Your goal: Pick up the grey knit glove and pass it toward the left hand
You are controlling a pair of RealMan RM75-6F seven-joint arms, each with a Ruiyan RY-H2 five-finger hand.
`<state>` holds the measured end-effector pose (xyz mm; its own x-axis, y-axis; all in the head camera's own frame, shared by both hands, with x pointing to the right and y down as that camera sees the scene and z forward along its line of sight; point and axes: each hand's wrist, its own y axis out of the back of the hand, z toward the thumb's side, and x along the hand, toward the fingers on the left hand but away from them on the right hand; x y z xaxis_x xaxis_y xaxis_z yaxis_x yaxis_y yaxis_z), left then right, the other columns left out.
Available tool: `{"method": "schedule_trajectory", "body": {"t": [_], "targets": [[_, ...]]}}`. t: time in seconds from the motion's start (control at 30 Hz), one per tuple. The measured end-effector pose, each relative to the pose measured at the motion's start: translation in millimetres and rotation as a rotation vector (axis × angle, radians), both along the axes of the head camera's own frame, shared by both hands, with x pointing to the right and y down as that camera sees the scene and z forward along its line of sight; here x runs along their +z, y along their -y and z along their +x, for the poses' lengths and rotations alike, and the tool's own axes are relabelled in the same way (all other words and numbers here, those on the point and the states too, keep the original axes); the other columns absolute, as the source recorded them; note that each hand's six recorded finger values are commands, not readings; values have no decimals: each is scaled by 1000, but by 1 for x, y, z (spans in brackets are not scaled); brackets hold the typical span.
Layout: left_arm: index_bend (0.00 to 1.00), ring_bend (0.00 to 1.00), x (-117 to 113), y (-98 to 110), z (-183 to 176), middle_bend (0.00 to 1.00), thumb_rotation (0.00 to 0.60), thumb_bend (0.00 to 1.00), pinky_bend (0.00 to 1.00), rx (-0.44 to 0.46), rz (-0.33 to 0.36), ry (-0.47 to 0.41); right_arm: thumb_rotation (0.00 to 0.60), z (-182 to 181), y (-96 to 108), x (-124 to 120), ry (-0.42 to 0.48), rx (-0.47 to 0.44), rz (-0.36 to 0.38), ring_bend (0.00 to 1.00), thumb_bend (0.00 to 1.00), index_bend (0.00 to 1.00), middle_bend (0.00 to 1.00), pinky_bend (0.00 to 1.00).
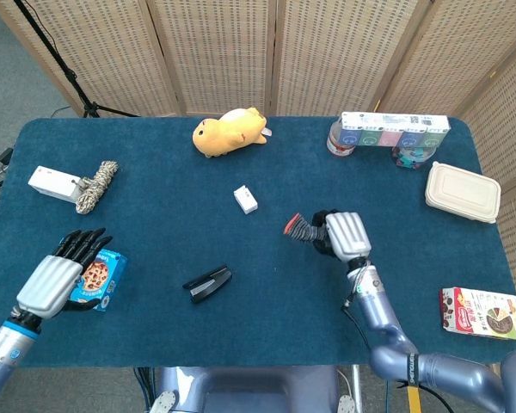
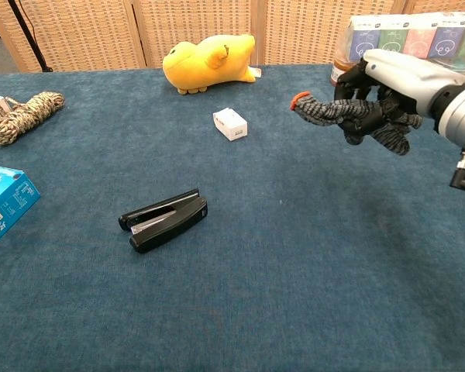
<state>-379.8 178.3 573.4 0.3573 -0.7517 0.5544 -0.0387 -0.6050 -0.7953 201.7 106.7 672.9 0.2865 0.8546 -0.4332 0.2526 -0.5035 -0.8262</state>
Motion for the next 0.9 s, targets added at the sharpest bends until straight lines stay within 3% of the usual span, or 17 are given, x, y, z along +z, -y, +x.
{"method": "schedule_trajectory", "body": {"t": [0.23,0.4,0.63,0.9], "targets": [[0,0,-6,25,42,0,600,0,0,149,-74,-21,600,-34,-26,-34,93,-116,7,481,589,583,515,681],[0,0,-11,31,78,0,600,0,0,238,-138,-56,600,-57,-35,-51,128,-147,25,481,590,585,515,681],[0,0,-13,29,127,0,600,0,0,330,-221,-128,600,-78,-37,-49,173,-95,1,481,590,586,516,681],[0,0,-5,29,149,0,600,0,0,345,-260,-163,600,-84,-39,-41,203,-63,-20,482,590,586,517,681]]}}
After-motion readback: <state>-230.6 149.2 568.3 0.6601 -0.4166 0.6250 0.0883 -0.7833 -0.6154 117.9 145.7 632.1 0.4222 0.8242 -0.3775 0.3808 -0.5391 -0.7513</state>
